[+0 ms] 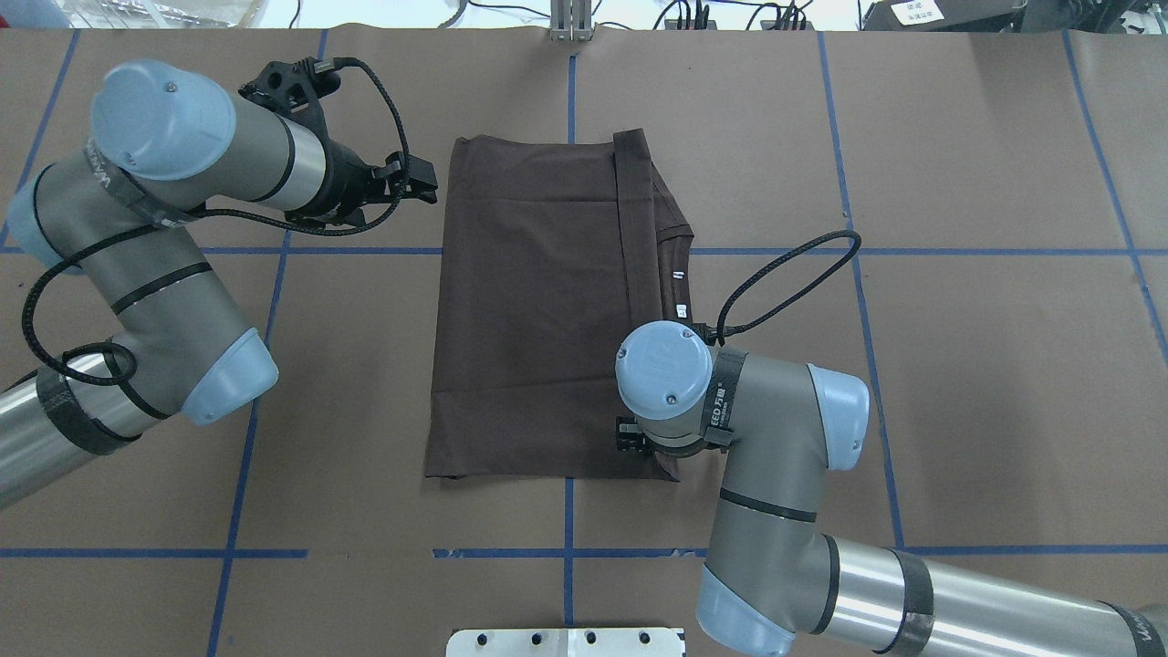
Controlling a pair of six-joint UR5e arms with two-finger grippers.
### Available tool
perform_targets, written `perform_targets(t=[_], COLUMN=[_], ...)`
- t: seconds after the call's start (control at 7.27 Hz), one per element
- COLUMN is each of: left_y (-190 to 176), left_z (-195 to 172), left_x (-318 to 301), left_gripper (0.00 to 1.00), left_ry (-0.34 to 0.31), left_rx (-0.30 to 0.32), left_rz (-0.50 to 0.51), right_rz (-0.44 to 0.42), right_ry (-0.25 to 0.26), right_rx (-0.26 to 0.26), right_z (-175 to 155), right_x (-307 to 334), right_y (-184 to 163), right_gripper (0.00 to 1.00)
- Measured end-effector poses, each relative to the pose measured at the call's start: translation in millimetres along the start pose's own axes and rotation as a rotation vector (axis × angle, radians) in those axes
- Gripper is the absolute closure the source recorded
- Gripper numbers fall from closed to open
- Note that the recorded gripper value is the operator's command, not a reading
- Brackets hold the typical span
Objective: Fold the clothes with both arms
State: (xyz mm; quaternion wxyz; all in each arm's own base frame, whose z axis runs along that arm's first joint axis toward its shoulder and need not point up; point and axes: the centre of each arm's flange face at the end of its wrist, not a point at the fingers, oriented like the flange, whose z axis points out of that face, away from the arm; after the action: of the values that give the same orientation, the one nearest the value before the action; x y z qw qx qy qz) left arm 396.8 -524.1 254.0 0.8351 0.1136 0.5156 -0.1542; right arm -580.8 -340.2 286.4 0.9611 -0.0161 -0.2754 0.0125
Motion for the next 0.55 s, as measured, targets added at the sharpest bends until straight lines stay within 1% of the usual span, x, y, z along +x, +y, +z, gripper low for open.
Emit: perform_targets(t=[0.55], left_y=[-0.3], left_z=[5.5], left_x=[-2.8], left_gripper=[0.00], left_ry=[-0.006], left_rx=[0.001], left_rz=[-0.001], right_rz=[0.012], right_ry=[0.013], right_rx=[0.000], right_z=[-0.6], right_x=[6.9], right_y=[-4.7], right_gripper=[0.00])
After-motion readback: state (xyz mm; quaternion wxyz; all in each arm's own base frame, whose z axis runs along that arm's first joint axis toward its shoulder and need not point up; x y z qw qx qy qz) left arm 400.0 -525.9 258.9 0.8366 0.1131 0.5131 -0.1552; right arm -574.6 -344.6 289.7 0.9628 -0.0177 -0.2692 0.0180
